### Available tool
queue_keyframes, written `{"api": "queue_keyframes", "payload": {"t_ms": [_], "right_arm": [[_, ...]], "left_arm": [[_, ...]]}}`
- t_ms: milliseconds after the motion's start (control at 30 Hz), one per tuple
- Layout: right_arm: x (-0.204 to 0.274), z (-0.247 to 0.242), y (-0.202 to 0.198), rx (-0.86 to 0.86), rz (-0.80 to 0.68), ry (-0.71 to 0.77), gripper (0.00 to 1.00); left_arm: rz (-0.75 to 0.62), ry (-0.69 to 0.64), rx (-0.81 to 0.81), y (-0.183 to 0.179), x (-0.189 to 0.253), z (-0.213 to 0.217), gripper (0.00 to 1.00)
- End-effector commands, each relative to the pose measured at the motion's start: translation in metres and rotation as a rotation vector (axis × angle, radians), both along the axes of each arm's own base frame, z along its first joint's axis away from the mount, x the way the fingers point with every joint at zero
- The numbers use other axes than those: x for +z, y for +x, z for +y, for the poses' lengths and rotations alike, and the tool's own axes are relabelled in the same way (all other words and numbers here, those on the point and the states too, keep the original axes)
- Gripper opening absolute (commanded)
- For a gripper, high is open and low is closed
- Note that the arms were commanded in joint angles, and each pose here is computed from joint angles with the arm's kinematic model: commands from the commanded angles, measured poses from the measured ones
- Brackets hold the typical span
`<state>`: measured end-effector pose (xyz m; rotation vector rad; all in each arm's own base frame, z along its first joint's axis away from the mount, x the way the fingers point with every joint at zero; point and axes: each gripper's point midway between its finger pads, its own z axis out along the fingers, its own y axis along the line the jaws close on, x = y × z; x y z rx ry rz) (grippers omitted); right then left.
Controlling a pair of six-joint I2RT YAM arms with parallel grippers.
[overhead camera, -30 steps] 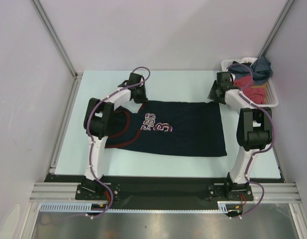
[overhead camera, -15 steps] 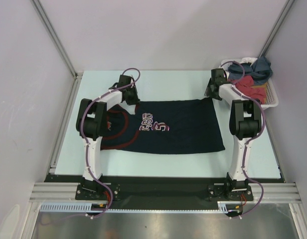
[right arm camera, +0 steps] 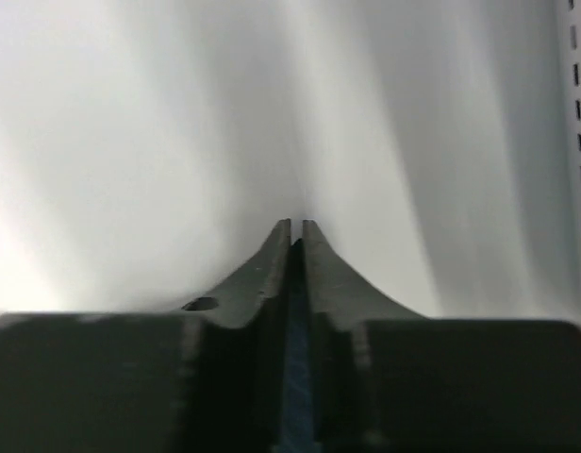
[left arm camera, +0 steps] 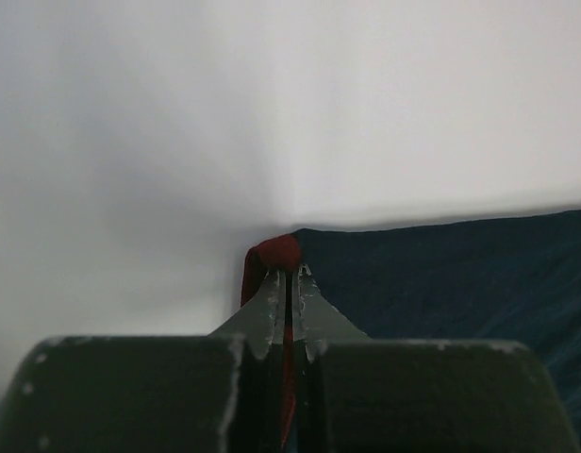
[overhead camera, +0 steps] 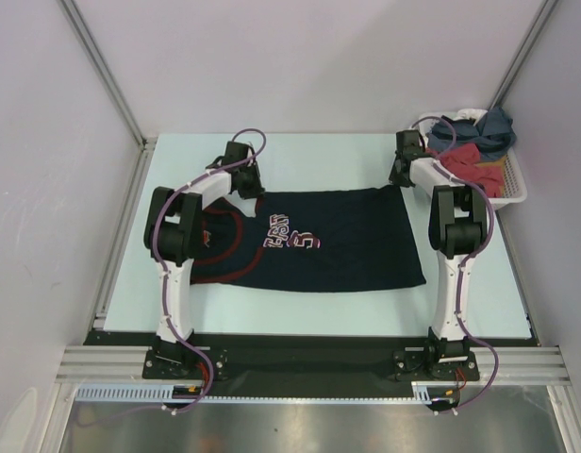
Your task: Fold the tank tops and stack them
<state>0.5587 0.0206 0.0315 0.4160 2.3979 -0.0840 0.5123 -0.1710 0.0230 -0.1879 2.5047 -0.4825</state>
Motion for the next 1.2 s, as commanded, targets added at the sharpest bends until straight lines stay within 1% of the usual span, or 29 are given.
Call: {"api": "queue_keyframes", "payload": {"t_ms": [0, 33, 67, 167, 233, 267, 433, 533, 567, 600, 667, 700, 733, 767, 800, 933, 1167], "right_arm": [[0.025, -0.002, 0.020, -0.005, -0.081, -0.011, 0.09], [0.027, -0.003, 0.021, -0.007, -0.085, -0.009, 0.03], [0.032, -0.006, 0.025, -0.013, -0.096, -0.004, 0.00], [0.037, -0.009, 0.029, -0.025, -0.110, 0.020, 0.00], [0.049, -0.014, 0.031, -0.035, -0.140, 0.024, 0.00], [0.054, -0.015, 0.033, -0.039, -0.159, 0.027, 0.00], [0.082, -0.023, 0.038, -0.042, -0.217, 0.069, 0.00], [0.085, -0.026, 0.032, -0.053, -0.216, 0.096, 0.00], [0.085, -0.025, 0.030, -0.053, -0.218, 0.101, 0.00], [0.085, -0.040, 0.027, -0.081, -0.219, 0.105, 0.00], [0.085, -0.042, 0.020, -0.088, -0.225, 0.112, 0.00], [0.087, -0.042, 0.018, -0.091, -0.230, 0.123, 0.00], [0.084, -0.042, 0.015, -0.091, -0.229, 0.129, 0.00], [0.091, -0.042, 0.013, -0.091, -0.243, 0.134, 0.00], [0.094, -0.043, 0.012, -0.092, -0.248, 0.136, 0.00], [0.097, -0.041, 0.001, -0.101, -0.245, 0.149, 0.00], [0.083, -0.039, -0.024, -0.124, -0.213, 0.178, 0.00]], "left_arm": [[-0.047, 0.052, 0.003, 0.014, 0.016, 0.012, 0.00], [-0.051, 0.057, 0.008, 0.017, 0.018, 0.013, 0.00], [-0.057, 0.057, 0.007, 0.021, 0.020, 0.011, 0.00], [-0.076, 0.035, -0.001, 0.029, 0.028, 0.007, 0.00], [-0.082, 0.025, -0.014, 0.032, 0.029, 0.001, 0.01], [-0.100, 0.022, -0.015, 0.037, 0.037, 0.000, 0.00], [-0.129, 0.031, -0.036, 0.049, 0.052, -0.007, 0.00], [-0.146, 0.047, -0.028, 0.049, 0.061, -0.003, 0.00], [-0.141, 0.049, -0.030, 0.044, 0.055, -0.002, 0.00], [-0.165, 0.047, -0.031, 0.043, 0.066, -0.002, 0.00], [-0.177, 0.050, -0.039, 0.035, 0.062, 0.000, 0.00], [-0.204, 0.046, -0.046, 0.032, 0.074, -0.003, 0.01], [-0.215, 0.049, -0.050, 0.029, 0.076, -0.004, 0.01], [-0.214, 0.053, -0.060, 0.023, 0.071, -0.004, 0.00], [-0.233, 0.053, -0.067, 0.019, 0.080, -0.007, 0.00], [-0.270, 0.072, -0.067, 0.005, 0.087, -0.008, 0.01], [-0.319, 0.110, -0.058, -0.023, 0.103, -0.008, 0.00]]}}
